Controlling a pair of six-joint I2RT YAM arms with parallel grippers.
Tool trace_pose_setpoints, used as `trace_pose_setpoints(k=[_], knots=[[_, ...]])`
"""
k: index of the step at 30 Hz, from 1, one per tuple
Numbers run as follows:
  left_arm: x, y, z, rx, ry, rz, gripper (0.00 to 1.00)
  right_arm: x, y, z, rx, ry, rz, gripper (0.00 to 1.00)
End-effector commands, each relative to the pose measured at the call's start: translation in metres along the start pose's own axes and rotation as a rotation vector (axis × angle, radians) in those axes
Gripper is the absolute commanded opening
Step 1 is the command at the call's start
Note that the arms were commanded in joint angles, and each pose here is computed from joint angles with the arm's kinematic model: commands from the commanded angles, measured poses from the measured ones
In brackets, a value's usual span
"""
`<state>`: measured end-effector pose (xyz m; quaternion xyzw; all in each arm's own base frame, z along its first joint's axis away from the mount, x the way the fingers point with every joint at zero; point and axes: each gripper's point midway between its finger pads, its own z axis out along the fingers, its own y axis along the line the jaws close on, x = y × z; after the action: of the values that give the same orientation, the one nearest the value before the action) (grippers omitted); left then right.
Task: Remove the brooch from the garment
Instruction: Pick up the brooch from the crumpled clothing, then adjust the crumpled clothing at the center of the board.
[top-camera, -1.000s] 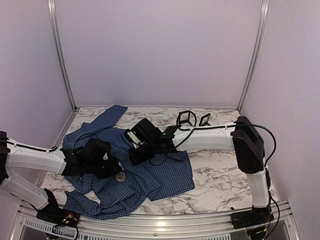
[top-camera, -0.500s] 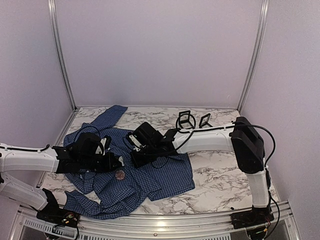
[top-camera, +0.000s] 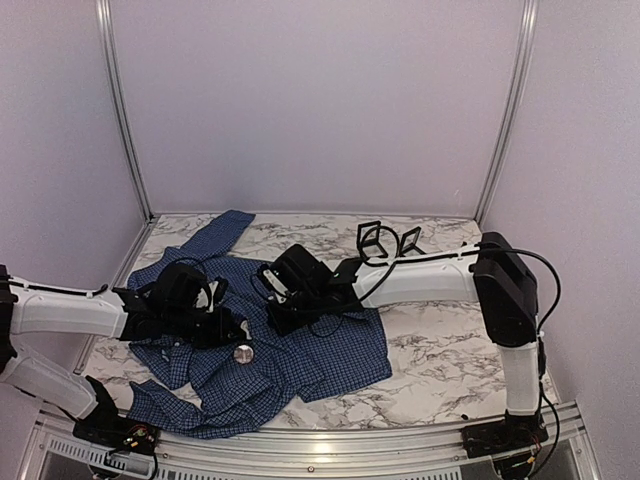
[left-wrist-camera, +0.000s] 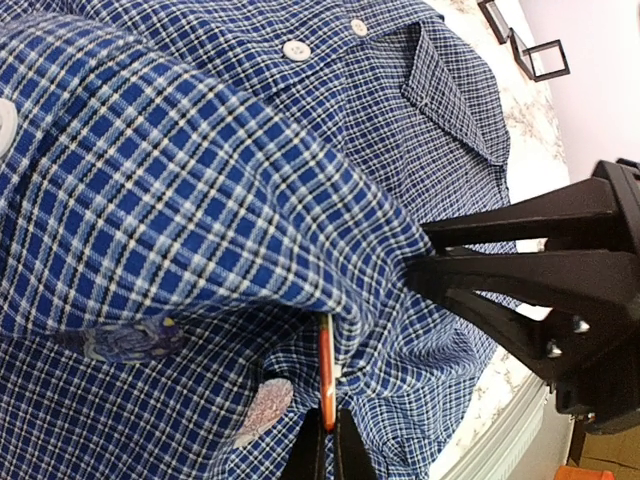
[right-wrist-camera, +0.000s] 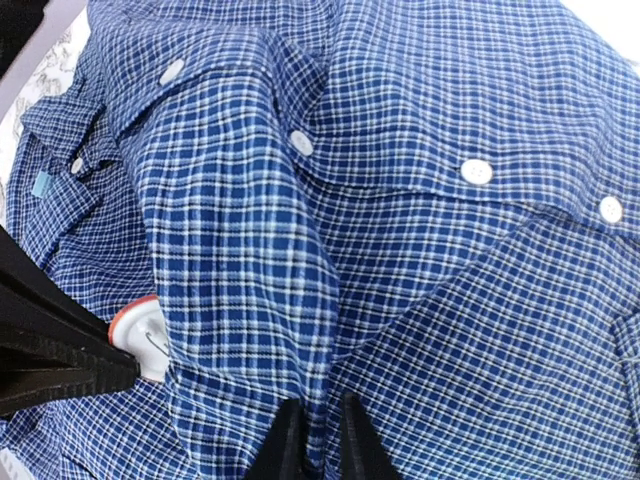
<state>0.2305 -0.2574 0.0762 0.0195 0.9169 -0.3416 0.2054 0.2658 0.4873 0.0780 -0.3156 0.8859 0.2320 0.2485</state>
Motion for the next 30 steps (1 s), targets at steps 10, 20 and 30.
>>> trace_pose_setpoints(k=[10,20,30], knots=[[-0.010,-0.007,0.005,0.039,0.170,-0.109,0.00,-0.015,0.035,-0.050,0.008,-0.155,-0.265,0.60],[-0.009,-0.012,0.000,0.084,0.224,-0.123,0.00,0.012,0.040,-0.027,0.076,-0.085,-0.355,0.59],[-0.002,-0.009,-0.005,0.099,0.260,-0.105,0.00,0.023,0.021,-0.006,0.168,-0.042,-0.317,0.33]])
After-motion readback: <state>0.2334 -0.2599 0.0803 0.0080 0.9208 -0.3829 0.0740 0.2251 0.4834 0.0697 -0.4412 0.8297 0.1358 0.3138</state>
